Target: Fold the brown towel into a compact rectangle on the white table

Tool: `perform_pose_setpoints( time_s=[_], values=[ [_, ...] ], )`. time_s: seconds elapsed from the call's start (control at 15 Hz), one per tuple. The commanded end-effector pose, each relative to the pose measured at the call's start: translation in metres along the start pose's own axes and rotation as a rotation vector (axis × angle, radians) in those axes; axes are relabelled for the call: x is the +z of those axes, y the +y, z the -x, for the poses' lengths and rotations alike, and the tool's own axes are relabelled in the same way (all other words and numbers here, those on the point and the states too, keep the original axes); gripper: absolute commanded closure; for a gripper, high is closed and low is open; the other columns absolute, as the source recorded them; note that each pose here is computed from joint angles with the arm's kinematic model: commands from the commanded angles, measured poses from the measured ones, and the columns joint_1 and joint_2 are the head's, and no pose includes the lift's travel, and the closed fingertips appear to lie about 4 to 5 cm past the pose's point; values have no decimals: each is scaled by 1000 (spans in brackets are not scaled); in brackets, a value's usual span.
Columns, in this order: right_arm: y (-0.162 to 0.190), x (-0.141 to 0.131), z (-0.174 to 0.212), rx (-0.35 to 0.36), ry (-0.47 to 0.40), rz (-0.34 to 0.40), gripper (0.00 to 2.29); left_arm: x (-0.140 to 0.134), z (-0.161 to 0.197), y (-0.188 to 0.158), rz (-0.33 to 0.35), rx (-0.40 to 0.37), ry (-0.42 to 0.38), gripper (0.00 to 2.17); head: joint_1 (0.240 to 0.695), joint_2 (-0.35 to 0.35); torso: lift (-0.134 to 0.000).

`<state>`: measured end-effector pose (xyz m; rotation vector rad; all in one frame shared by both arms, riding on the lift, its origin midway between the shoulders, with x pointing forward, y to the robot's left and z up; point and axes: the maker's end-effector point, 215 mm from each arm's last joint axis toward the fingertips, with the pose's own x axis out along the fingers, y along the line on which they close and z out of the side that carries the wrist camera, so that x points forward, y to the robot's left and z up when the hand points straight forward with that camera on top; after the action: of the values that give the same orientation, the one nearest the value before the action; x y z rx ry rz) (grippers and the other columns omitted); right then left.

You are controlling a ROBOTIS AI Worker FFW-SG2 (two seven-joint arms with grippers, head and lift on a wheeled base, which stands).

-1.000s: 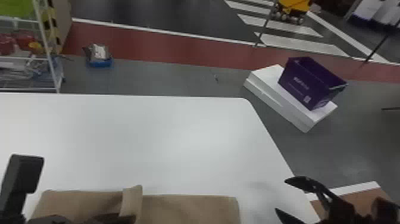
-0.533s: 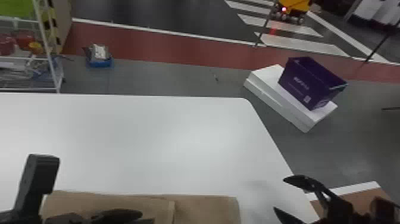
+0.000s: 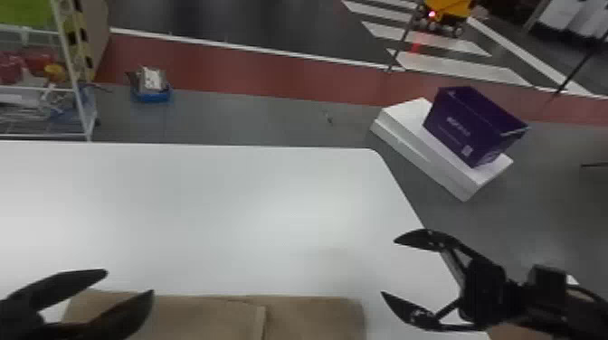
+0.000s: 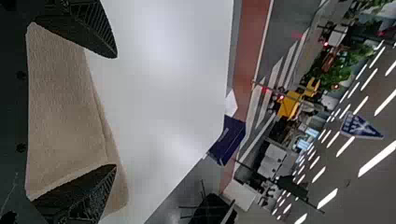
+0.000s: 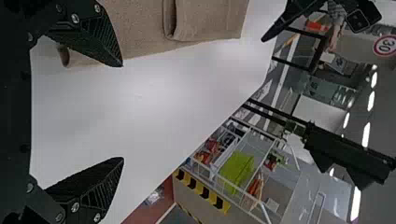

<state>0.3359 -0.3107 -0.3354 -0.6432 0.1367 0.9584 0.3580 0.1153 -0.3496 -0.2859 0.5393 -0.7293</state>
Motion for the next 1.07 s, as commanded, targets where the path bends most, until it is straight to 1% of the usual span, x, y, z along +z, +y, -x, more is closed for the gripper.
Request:
perform_pose_setpoints(
  time_s=[0.0, 0.07, 0.13, 0.2, 0.27, 0.33, 0.4, 0.47, 0.53, 0.8, 0.93, 1.0],
  values=[
    [10, 37, -38, 101, 37, 161, 164, 8, 35, 59, 34, 112, -72, 22, 695, -350, -123],
    [13, 46, -49, 140, 62, 212, 164, 13, 50, 83, 30, 165, -111, 19, 695, -280, -123],
    [18, 52, -56, 177, 80, 239, 164, 17, 64, 102, 24, 210, -138, 22, 695, -219, -123],
    [26, 58, -62, 216, 106, 275, 164, 20, 79, 121, 23, 257, -168, 22, 695, -96, -123],
    [36, 61, -66, 252, 126, 314, 167, 22, 89, 132, 28, 285, -198, 22, 695, -47, -123],
    [47, 61, -69, 292, 151, 353, 167, 26, 99, 143, 10, 327, -234, 22, 695, 7, -123],
    [61, 55, -72, 345, 190, 399, 167, 36, 112, 152, -27, 382, -281, 22, 695, 46, -123],
    [73, 52, -73, 383, 219, 431, 171, 44, 120, 157, -56, 423, -320, 22, 695, 114, -123],
    [84, 49, -72, 421, 239, 466, 171, 50, 129, 160, -86, 454, -347, 22, 695, 147, -123],
    [107, 46, -68, 511, 301, 571, 215, 56, 140, 170, -96, 495, -391, 22, 695, 225, -123],
    [115, 43, -67, 543, 318, 600, 225, 56, 141, 171, -91, 500, -398, 22, 695, 241, -123],
    [124, 39, -70, 569, 333, 620, 282, 59, 147, 174, -102, 513, -409, 22, 695, 246, -123]
  ],
)
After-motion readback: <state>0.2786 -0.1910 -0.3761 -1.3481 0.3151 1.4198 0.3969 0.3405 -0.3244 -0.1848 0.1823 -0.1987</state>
